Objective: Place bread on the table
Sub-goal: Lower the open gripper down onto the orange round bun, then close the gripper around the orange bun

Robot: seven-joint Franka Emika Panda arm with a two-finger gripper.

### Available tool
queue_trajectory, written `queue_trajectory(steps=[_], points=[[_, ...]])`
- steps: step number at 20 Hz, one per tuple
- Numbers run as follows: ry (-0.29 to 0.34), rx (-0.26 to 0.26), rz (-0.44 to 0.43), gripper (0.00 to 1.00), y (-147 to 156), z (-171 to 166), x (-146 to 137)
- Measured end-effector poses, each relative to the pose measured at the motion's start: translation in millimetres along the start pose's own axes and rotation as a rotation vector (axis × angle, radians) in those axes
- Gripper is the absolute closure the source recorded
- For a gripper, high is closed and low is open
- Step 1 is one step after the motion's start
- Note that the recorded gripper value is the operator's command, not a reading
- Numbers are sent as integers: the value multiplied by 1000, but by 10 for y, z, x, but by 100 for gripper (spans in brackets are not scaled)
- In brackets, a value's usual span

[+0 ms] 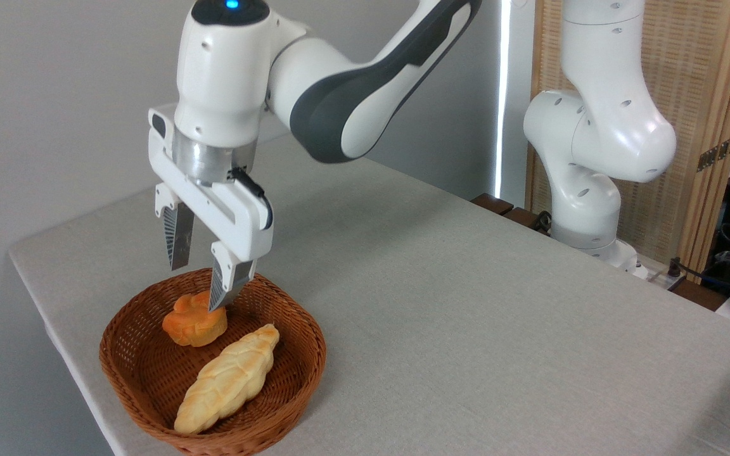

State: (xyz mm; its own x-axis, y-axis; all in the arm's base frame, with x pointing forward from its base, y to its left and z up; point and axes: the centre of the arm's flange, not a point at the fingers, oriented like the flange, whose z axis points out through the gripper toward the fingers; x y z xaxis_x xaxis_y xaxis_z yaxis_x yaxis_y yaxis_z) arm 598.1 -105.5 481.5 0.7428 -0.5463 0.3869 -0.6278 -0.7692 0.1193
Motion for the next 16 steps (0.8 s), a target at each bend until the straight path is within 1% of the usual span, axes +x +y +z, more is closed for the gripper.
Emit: queue_trajectory(steps=[3,12,16], points=[[-10,-8,3,0,14,153,9],[-37,-28,-3,0,-6,367,-25],[-33,-27,5,0,38,566,-3]])
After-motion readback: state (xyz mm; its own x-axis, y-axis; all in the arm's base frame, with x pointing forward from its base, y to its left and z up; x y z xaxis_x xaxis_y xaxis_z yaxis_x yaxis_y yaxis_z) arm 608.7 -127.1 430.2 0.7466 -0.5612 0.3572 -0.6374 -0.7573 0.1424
